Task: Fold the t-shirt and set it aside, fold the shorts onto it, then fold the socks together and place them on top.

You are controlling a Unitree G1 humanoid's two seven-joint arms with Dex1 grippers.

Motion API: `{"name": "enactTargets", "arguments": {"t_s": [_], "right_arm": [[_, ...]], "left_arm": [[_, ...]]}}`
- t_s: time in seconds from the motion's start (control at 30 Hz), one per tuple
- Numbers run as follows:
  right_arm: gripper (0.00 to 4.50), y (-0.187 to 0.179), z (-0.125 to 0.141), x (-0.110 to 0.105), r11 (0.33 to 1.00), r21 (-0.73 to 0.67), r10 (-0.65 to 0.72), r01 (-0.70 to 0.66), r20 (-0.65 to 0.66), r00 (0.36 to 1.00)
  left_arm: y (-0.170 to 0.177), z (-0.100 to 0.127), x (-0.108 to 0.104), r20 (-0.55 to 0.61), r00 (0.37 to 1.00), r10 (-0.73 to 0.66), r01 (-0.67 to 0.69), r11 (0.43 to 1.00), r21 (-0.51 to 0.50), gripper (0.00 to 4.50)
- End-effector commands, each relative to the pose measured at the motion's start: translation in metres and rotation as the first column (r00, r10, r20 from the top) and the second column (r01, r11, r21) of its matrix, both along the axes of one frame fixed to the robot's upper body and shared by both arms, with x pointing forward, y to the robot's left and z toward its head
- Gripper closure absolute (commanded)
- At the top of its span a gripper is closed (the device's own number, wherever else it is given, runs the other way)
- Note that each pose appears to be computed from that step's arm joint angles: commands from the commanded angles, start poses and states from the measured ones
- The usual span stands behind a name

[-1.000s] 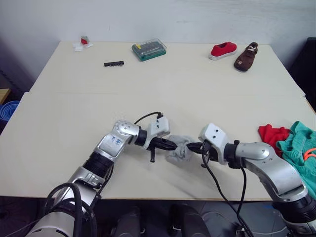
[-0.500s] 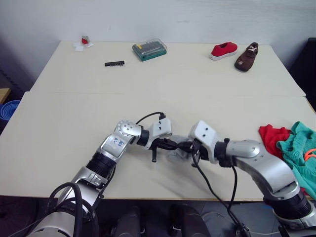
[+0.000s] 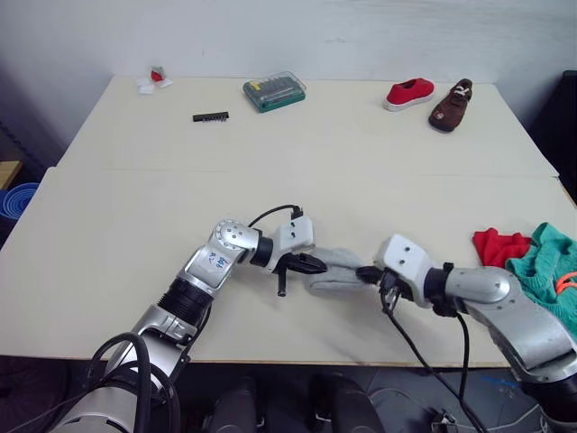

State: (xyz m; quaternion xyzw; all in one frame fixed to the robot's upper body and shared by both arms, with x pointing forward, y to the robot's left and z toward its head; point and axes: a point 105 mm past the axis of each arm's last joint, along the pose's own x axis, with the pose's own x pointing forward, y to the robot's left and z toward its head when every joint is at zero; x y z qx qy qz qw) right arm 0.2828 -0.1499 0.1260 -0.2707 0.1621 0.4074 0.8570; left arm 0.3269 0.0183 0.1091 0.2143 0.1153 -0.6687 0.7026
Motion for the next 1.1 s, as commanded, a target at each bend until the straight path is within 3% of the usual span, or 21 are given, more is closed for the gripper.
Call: {"name": "enactTargets", "arguments": {"t_s": [0.03, 0.23, 0.4, 0.6, 0.77, 0.87, 1.1], "right_arm": [[4.50, 0.003, 0.024, 0.004, 0.999, 0.054, -0.002, -0.001, 0.052, 0.999], [4.50, 0.036, 0.043, 0.006, 0.981, 0.187, 0.046, -0.057, 0.066, 0.997], [4.50, 0.048, 0.016, 0.002, 0.984, 0.170, 0.057, -0.058, 0.008, 0.998], [4.50, 0.022, -0.009, 0.001, 0.994, 0.104, -0.029, 0.033, -0.033, 0.999], [4.50, 0.020, 0.032, -0.016, 0.926, 0.373, -0.052, 0.062, -0.039, 0.998], [3.93, 0.012, 0.035, -0.028, 0.861, 0.488, -0.073, 0.145, -0.164, 0.984], [1.47, -0.013, 0.002, -0.060, 0.681, 0.592, -0.097, 0.430, -0.509, 0.855]], "left_arm": [[0.005, -0.009, 0.000, -0.010, 1.000, 0.014, -0.014, 0.999, 0.028, 4.47], [0.003, -0.005, 0.001, -0.006, 1.000, 0.016, -0.015, 1.000, 0.020, 4.47], [0.002, -0.002, 0.002, -0.005, 1.000, 0.017, -0.017, 1.000, 0.015, 4.47], [0.002, -0.001, 0.002, -0.001, 1.000, 0.019, -0.019, 1.000, 0.015, 4.47], [0.004, -0.001, 0.003, 0.001, 1.000, 0.019, -0.019, 1.000, 0.019, 4.47], [0.004, -0.001, 0.003, 0.001, 1.000, 0.017, -0.017, 1.000, 0.019, 4.50], [0.004, 0.001, 0.002, 0.006, 1.000, 0.004, -0.004, 1.000, 0.020, 4.50]]}}
